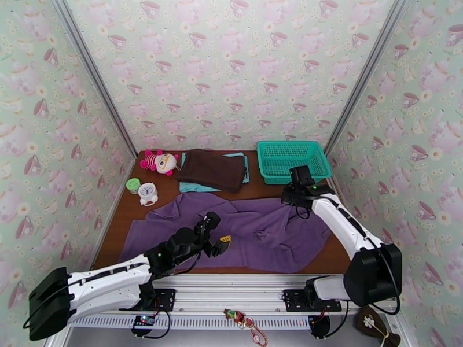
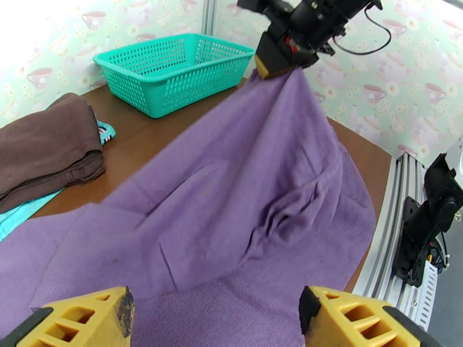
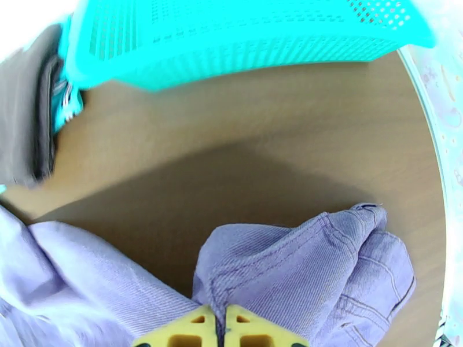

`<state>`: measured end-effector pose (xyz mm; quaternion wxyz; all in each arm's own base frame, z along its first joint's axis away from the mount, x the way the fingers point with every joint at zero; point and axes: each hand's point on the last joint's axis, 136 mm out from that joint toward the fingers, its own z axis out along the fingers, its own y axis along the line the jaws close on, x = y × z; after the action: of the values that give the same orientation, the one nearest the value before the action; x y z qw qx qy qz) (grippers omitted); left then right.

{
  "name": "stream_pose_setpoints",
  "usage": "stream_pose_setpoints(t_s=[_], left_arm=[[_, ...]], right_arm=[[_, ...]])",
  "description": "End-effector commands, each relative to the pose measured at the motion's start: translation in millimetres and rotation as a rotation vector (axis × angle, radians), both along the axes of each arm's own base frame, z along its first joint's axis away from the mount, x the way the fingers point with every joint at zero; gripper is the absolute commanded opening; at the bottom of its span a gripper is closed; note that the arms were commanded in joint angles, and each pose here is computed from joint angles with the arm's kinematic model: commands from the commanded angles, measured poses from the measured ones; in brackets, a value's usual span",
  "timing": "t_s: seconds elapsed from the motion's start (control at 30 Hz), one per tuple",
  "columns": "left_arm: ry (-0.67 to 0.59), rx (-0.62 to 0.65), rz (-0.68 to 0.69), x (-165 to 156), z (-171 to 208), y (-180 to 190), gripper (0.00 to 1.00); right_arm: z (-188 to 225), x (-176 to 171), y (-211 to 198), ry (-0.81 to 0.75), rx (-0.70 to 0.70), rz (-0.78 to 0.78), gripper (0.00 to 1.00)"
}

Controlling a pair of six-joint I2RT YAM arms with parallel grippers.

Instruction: Fold and stack the trousers

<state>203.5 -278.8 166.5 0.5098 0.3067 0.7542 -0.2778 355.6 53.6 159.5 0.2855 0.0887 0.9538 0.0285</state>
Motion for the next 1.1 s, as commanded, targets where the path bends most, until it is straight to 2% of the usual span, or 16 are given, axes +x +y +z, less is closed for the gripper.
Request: stream_pose_setpoints(t_s=[0.0,0.13,0.2,0.33,0.43,0.47,0.53,0.63,0.7,0.73,0.8,0.9,0.97,1.07], left_arm=[[-0.008,0.011,0.019,8.2,1.6,-2.4,0.79],[-0.010,0.023,0.010,12.9,1.4,-9.5,0.79],[-0.010,0.026,0.002,13.9,1.3,-13.1,0.79],[-0.011,0.028,-0.002,17.8,0.6,-18.6,0.79],[-0.003,0.023,-0.011,19.9,-1.4,-24.0,0.79],[0.001,0.019,-0.013,20.5,-2.2,-25.7,0.79],[0.011,0.014,-0.021,21.4,-4.4,-30.2,0.79],[0.030,0.011,-0.042,21.1,-6.2,-38.4,0.79],[0.045,0.026,-0.047,21.5,-9.7,-41.7,0.79],[0.056,0.047,-0.032,24.6,-11.7,-41.2,0.79],[0.080,0.118,0.032,33.3,-19.9,-35.2,0.78],[0.153,0.221,0.244,58.0,-34.4,-6.3,0.76],[0.217,0.218,0.286,64.5,-41.8,4.0,0.76],[0.284,0.188,0.294,73.5,-52.6,8.9,0.76]], right_arm=[[15.8,19.0,17.0,-0.111,0.064,0.086,0.00],[27.1,33.6,-14.3,-0.189,-0.106,-0.004,0.00],[37.8,41.4,-15.1,-0.254,-0.136,0.021,0.00],[54.7,46.0,25.1,-0.368,-0.033,0.223,0.00],[47.0,38.0,62.5,-0.365,0.061,0.426,0.11],[42.5,36.7,67.2,-0.357,0.041,0.449,0.12],[30.8,33.8,77.5,-0.343,-0.029,0.495,0.27],[15.4,39.9,61.6,-0.301,-0.147,0.383,0.50],[10.5,40.2,35.8,-0.285,-0.204,0.225,0.81],[9.3,36.3,27.9,-0.284,-0.214,0.177,0.88],[6.5,23.2,7.5,-0.277,-0.217,0.039,0.95],[-10.9,-0.1,-15.9,-0.206,-0.165,-0.126,0.99],[-32.1,-4.9,-19.1,-0.138,-0.057,-0.157,0.98],[-58.2,7.1,-9.9,-0.092,0.127,-0.130,0.96]])
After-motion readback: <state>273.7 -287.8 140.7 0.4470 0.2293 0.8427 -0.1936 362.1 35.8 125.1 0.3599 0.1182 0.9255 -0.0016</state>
